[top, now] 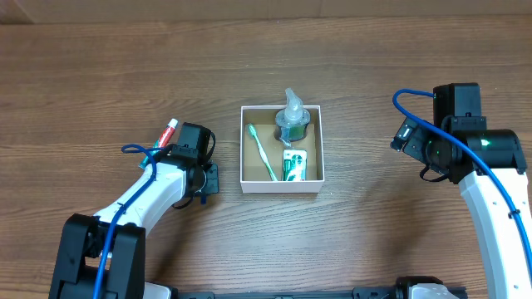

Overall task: Pack container
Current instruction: 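Move the left gripper to the blue razor and grasp it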

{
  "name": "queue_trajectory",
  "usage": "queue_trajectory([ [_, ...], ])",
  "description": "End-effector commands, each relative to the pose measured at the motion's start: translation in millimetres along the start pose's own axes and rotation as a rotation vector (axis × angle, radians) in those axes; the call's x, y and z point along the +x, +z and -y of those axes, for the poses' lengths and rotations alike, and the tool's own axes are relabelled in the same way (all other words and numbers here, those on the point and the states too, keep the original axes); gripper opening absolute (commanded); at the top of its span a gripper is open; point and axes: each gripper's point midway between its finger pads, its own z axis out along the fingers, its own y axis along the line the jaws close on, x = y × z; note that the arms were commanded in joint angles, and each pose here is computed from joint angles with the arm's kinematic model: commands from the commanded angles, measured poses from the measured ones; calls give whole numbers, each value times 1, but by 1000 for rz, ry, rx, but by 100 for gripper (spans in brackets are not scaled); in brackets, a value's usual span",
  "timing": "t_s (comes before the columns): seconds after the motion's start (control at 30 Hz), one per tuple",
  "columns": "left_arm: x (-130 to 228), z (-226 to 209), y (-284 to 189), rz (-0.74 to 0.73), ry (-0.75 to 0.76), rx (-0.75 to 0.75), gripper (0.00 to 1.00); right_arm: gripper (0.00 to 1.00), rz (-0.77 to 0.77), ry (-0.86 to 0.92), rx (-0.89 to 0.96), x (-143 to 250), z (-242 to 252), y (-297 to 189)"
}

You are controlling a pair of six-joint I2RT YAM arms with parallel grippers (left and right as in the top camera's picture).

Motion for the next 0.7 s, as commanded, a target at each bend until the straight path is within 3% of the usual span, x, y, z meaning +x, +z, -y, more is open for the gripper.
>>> queue_trajectory([
  [0.0, 5, -4, 4, -16, 0, -13, 33, 100, 35, 8, -7, -9, 0, -8],
  [0.03, 5, -4, 4, -17, 0, -13, 37, 100, 35, 8, -7, -9, 0, -8],
  [0.27, 2, -3, 4, -4, -1, -8, 34, 100, 35, 8, -7, -9, 0, -8],
  [0.5, 8, -8, 8, -12, -1, -25, 38, 100, 35, 8, -7, -9, 0, -8],
  [0.6, 8, -8, 8, -10, -1, -30, 36, 100, 35, 8, -7, -9, 0, -8],
  [0.67, 8, -8, 8, -10, -1, -30, 27, 100, 35, 8, -7, -9, 0, -8],
])
